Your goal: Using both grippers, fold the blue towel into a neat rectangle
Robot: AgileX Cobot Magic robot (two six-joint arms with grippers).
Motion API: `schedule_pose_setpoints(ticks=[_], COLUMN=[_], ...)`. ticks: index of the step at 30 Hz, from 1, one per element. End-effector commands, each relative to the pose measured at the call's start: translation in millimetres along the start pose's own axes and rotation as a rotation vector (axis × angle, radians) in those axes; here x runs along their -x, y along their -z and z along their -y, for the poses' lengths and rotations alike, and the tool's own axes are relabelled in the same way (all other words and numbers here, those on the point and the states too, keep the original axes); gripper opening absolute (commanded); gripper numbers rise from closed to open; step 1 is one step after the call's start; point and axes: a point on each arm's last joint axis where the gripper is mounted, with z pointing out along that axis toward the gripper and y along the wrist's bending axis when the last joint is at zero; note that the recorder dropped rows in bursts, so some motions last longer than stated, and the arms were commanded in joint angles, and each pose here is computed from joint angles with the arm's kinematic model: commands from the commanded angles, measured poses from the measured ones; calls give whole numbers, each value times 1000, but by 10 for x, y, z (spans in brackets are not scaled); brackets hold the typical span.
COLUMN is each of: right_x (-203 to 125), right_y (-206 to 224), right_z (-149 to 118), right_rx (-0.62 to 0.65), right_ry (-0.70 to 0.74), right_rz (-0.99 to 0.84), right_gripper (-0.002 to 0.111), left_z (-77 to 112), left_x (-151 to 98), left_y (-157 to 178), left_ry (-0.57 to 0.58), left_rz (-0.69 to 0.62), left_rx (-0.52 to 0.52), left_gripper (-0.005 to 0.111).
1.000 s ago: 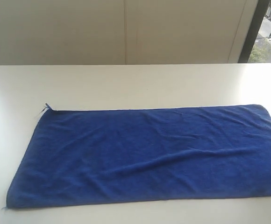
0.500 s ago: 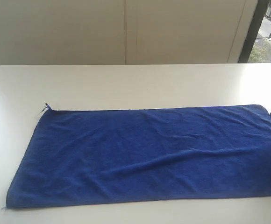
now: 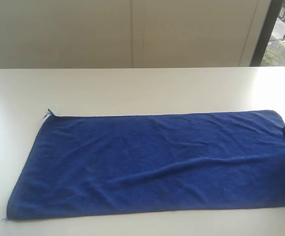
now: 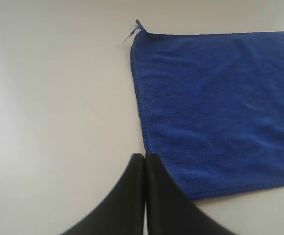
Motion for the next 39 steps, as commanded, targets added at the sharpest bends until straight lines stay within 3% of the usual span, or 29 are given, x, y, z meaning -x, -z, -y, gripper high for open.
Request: schedule_pose_setpoints(ticks=[1, 6, 15, 22, 28, 31, 39], right_x=[-17, -9, -23, -26, -22, 60, 123], right_y=[-20, -39, -155, -155, -81, 107, 364], right_z=[15, -42, -145, -146, -162, -330, -1401], right_rx=[8, 11, 27, 28, 33, 34, 113], right_ry=[0, 15, 42, 42, 44, 87, 334], right_rz=[-15, -16, -51, -54, -56, -4, 51], right_gripper=[39, 37, 20, 0, 0, 0, 0], left_z=[-2, -2, -2, -2, -2, -2, -2], left_x=[-11, -11, -11, -11, -11, -11, -11], left_y=[0, 0, 0, 0, 0, 0, 0], left_ry=[3, 3, 1, 1, -2, -2, -2], left_rz=[5, 5, 5, 5, 5, 5, 5], left_rx=[2, 2, 2, 2, 2, 2, 2], left_gripper=[0, 0, 0, 0, 0, 0, 0])
